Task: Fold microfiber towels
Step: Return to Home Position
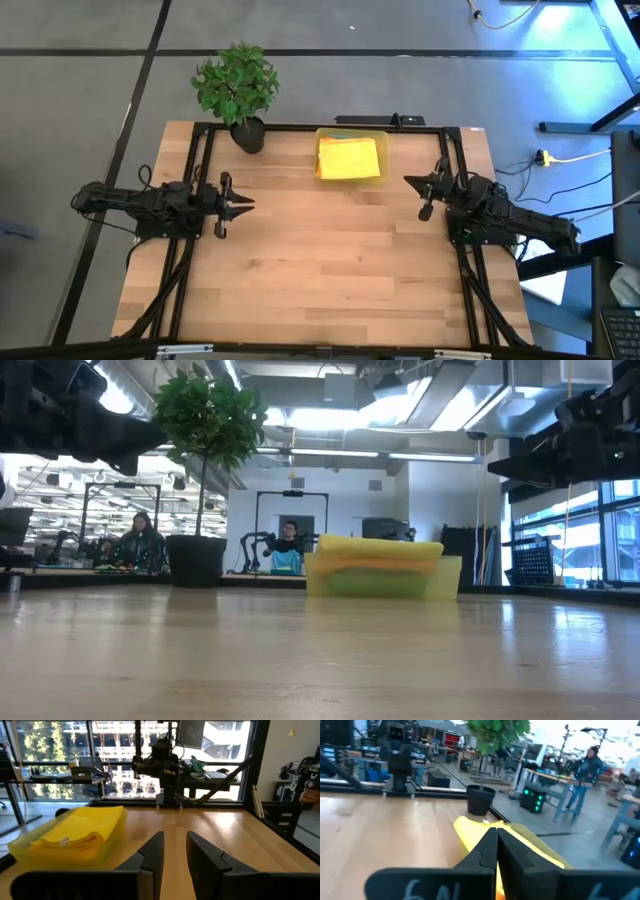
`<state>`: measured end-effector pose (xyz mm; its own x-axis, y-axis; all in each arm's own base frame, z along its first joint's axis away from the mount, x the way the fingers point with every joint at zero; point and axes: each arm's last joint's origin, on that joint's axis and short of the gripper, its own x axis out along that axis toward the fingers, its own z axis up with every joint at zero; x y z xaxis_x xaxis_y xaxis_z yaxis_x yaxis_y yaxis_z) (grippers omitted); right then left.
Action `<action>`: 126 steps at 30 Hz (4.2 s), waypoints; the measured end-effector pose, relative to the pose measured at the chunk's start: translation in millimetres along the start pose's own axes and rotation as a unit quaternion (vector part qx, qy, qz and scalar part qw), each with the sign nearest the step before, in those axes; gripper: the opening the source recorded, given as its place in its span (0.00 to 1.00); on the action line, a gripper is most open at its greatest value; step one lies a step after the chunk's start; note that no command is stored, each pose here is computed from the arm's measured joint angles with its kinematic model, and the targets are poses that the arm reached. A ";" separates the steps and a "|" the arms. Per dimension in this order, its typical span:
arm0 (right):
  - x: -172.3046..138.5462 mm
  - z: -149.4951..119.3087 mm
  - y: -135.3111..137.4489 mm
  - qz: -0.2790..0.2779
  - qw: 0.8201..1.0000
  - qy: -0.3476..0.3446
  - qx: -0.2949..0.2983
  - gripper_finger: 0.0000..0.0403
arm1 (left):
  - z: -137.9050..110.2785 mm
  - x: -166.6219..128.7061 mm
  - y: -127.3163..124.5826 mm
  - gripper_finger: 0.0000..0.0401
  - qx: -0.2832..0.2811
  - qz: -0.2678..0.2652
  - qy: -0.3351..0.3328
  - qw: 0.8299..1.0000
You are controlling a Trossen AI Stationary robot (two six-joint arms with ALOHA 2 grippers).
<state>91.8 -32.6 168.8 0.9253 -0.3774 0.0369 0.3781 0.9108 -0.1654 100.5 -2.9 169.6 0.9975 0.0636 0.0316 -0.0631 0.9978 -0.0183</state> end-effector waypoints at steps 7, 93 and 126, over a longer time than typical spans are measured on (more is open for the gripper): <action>-0.7 1.8 7.9 0.032 0.999 -0.008 -0.021 0.03 | -2.3 -0.5 -3.7 0.18 -0.003 -0.016 0.012 1.000; -1.2 1.1 12.1 0.101 0.995 -0.011 0.016 0.03 | -4.5 -0.7 -4.8 0.18 0.015 -0.019 0.022 0.999; -1.3 1.1 12.1 0.101 0.995 -0.011 0.016 0.03 | -4.5 -0.7 -4.9 0.18 0.015 -0.020 0.022 0.999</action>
<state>95.2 -20.9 167.8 0.9827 -0.1833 0.0271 0.1853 0.9726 -0.1401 100.2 -7.9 165.1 0.9996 0.0245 -0.0133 -0.0244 0.9996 0.0128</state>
